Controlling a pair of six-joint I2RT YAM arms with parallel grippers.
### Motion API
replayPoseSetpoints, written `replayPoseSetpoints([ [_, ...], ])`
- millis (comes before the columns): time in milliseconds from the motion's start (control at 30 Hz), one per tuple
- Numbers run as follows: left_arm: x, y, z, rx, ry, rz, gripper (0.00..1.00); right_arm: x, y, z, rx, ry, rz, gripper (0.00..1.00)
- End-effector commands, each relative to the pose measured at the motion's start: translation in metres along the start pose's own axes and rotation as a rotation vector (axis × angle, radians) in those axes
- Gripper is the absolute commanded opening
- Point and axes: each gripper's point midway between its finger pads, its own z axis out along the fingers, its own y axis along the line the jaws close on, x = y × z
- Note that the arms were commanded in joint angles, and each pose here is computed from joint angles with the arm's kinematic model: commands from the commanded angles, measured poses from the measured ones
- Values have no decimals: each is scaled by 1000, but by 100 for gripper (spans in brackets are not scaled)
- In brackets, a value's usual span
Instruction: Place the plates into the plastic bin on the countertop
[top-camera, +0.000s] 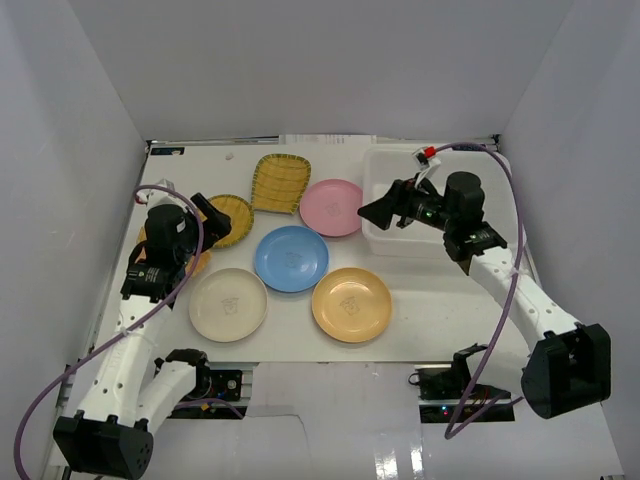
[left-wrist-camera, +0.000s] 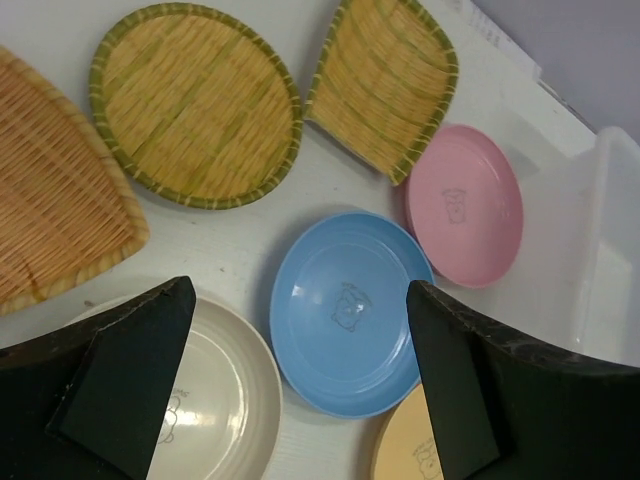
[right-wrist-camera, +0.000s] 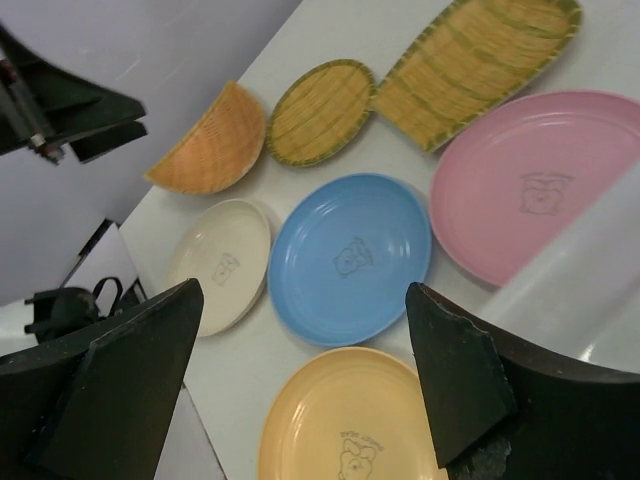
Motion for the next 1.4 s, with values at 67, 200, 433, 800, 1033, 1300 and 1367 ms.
replayPoseSetpoints([
  [67,5,44,-5,-235,-37,-93,98,-13,54,16,-105,-12,-124,88],
  [200,4,82,-11,-402,-133,-233,98,0,72,27,-145,31,-146,87],
  [433,7,141,8,-548,-187,-440,96,23,69,32,-143,76,-153,87],
  [800,62,197,12,-656,-87,-707,94,44,73,37,-189,136,-146,87],
  [1033,80,219,11,-724,-106,-704,93,53,74,41,-213,165,-136,86],
  [1300,65,236,35,-735,-142,-694,70,63,77,49,-224,195,-126,86],
  [1367,62,236,38,-723,-156,-700,54,69,78,55,-223,213,-120,85],
])
